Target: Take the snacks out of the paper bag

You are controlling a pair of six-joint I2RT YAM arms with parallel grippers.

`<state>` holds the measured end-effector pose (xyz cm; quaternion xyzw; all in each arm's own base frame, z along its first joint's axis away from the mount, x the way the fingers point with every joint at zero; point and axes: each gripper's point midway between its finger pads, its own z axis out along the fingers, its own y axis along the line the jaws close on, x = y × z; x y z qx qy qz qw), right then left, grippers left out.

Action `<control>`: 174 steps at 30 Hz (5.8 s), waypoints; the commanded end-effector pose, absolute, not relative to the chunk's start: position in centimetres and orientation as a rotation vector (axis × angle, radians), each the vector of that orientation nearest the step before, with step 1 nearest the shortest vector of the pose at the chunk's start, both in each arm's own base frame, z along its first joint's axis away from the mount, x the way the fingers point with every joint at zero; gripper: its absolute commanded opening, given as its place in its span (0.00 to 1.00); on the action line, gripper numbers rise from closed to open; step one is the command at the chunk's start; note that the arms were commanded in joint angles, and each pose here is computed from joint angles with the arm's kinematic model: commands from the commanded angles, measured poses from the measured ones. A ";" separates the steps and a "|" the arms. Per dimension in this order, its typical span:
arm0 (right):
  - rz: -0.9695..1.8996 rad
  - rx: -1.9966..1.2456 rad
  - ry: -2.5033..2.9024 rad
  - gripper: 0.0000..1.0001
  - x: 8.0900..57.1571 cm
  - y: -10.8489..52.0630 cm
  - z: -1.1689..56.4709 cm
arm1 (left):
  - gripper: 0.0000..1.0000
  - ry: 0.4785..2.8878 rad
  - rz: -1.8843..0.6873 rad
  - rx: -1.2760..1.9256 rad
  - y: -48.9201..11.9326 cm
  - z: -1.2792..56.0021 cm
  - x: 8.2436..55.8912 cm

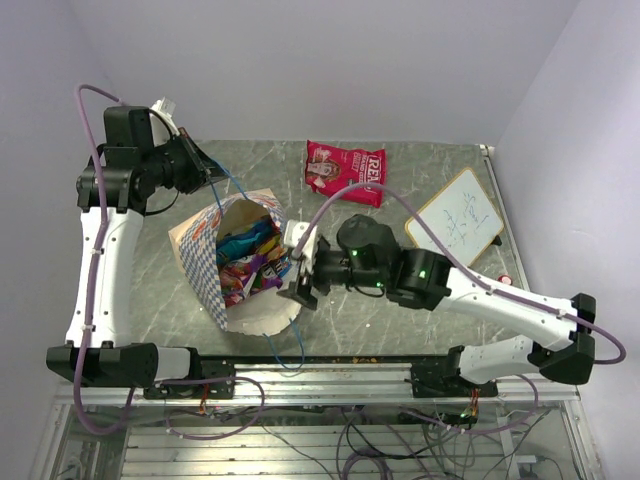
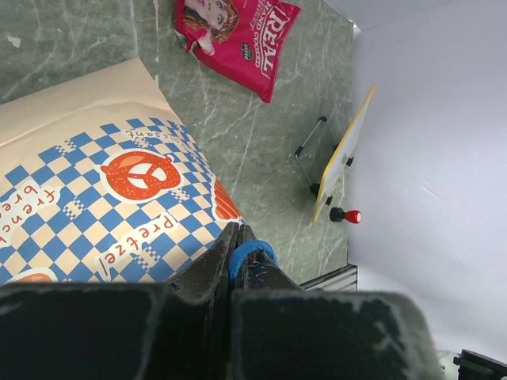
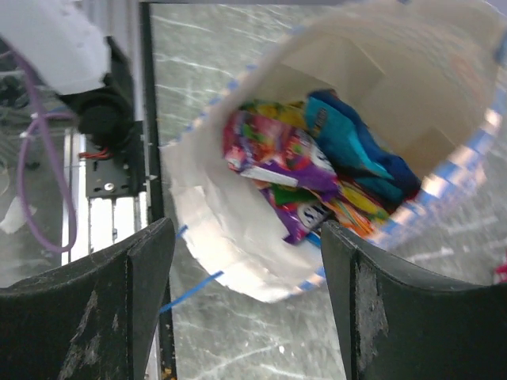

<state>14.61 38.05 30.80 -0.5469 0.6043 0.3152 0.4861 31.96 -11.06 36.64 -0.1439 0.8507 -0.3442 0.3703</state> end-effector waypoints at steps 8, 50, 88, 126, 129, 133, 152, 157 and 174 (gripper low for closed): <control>0.533 -1.455 1.090 0.75 16.5 43.5 31.5 | 0.07 2.144 -0.886 -0.314 -11.0 37.8 32.0; 0.400 -2.007 0.663 0.86 18.3 45.7 20.2 | 0.07 2.173 -0.821 -0.252 -10.5 38.8 32.6; 0.394 -1.839 0.722 0.01 18.5 50.9 18.0 | 0.07 2.155 -0.828 -0.270 -10.5 38.9 32.5; 0.235 -0.323 1.430 0.00 36.9 22.5 46.2 | 0.07 2.177 -0.811 -0.292 -9.7 38.2 32.7; 0.243 -0.237 1.465 0.00 41.9 21.9 43.7 | 0.07 2.177 -0.819 -0.300 -9.7 38.2 32.9; 0.309 -0.180 1.546 0.00 47.9 22.2 39.3 | 0.07 2.180 -0.813 -0.308 -9.6 38.1 33.3; 0.777 0.117 1.987 0.00 60.6 26.1 19.0 | 0.07 2.229 -0.736 -0.340 -8.6 36.2 35.5; 0.743 0.176 2.063 0.00 61.1 24.2 14.1 | 0.07 2.247 -0.741 -0.338 -8.7 35.5 36.2; 0.541 0.173 2.198 0.00 59.8 18.5 5.9 | 0.07 2.244 -0.740 -0.306 -8.5 35.8 36.5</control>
